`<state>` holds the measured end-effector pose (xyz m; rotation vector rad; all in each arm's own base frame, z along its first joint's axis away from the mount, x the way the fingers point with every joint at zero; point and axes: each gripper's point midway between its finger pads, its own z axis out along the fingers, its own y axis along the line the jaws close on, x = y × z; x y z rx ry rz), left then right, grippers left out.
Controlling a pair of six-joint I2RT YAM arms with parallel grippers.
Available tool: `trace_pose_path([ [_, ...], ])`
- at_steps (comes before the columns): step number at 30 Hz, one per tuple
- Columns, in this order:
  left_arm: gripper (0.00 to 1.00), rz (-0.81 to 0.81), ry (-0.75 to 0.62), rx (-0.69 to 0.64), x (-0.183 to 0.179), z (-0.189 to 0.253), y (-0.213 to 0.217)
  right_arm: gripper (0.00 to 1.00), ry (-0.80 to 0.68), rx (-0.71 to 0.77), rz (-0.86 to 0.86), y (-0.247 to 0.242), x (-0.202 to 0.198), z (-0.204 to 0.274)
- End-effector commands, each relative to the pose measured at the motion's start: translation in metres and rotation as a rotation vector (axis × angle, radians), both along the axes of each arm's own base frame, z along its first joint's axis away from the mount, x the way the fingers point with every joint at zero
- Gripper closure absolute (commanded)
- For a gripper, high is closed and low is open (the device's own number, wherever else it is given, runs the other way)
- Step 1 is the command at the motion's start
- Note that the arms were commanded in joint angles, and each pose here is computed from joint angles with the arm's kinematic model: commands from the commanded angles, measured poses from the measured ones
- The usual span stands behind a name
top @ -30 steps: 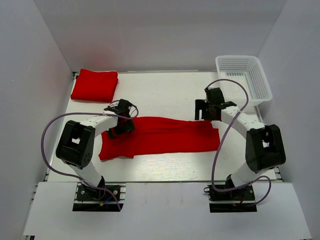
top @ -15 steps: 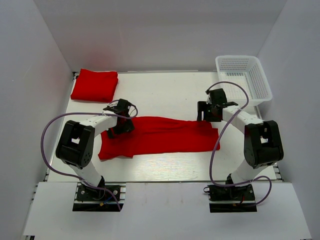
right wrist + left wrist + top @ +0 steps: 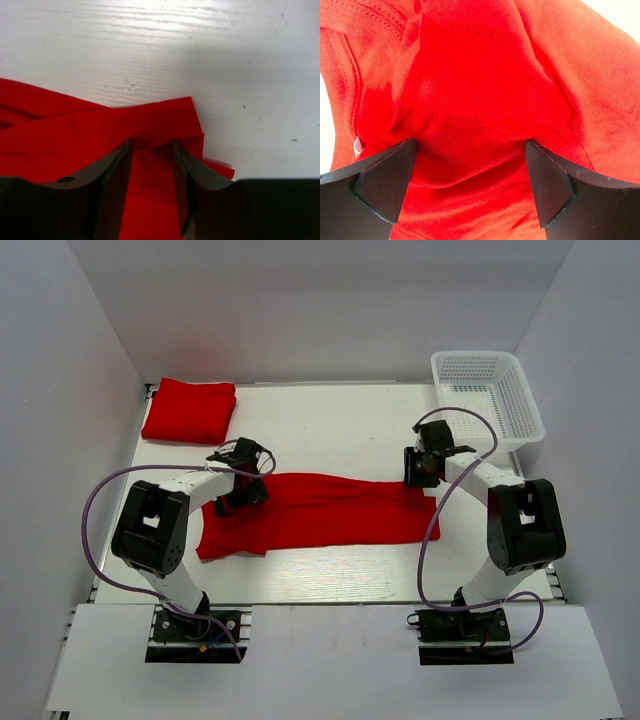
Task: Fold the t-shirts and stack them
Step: Fold the other side of the tshirt into a rectangle
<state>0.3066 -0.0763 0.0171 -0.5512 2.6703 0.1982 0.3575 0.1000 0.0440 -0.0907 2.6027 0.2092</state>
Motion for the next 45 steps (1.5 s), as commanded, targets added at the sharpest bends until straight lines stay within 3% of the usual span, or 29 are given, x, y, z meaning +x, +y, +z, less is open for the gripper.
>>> trace_pose_path([
  [1,0.0,0.007,0.079,0.095,-0.017,-0.011,0.023,0.54,0.033,-0.081,-0.037,-0.017,-0.011,-0.01],
  [7,0.0,0.007,0.071,0.092,-0.016,-0.009,0.023,0.4,0.043,-0.088,-0.041,-0.018,-0.011,-0.014],
  [11,0.0,0.007,0.062,0.089,-0.015,-0.006,0.022,0.44,0.017,-0.073,-0.034,-0.015,-0.008,-0.008],
  [12,0.0,0.007,0.062,0.089,-0.015,-0.006,0.022,0.49,0.016,-0.066,-0.03,-0.014,-0.009,-0.007],
  [14,0.0,0.007,0.062,0.089,-0.015,-0.006,0.022,0.72,0.006,-0.045,-0.023,-0.01,-0.007,-0.006],
  [18,0.0,0.008,0.053,0.086,-0.014,-0.004,0.022,0.99,-0.012,-0.014,-0.008,-0.004,-0.006,0.0],
  [22,0.0,0.008,0.045,0.083,-0.014,-0.001,0.022,1.0,-0.059,-0.002,-0.006,-0.003,-0.004,0.012],
  [30,0.0,-0.005,0.016,0.054,0.003,0.006,0.013,1.0,-0.318,0.086,0.143,0.015,0.009,0.075],
  [36,0.0,-0.015,-0.026,0.033,0.017,0.014,0.007,1.0,-0.398,0.012,0.237,0.015,0.032,0.093],
  [42,0.0,-0.023,-0.021,0.038,0.021,0.012,0.005,1.0,-0.593,-0.088,0.41,0.018,0.048,0.116],
  [45,0.0,-0.014,-0.021,0.038,0.022,0.012,0.008,1.0,-0.61,-0.154,0.386,0.003,0.045,0.114],
])
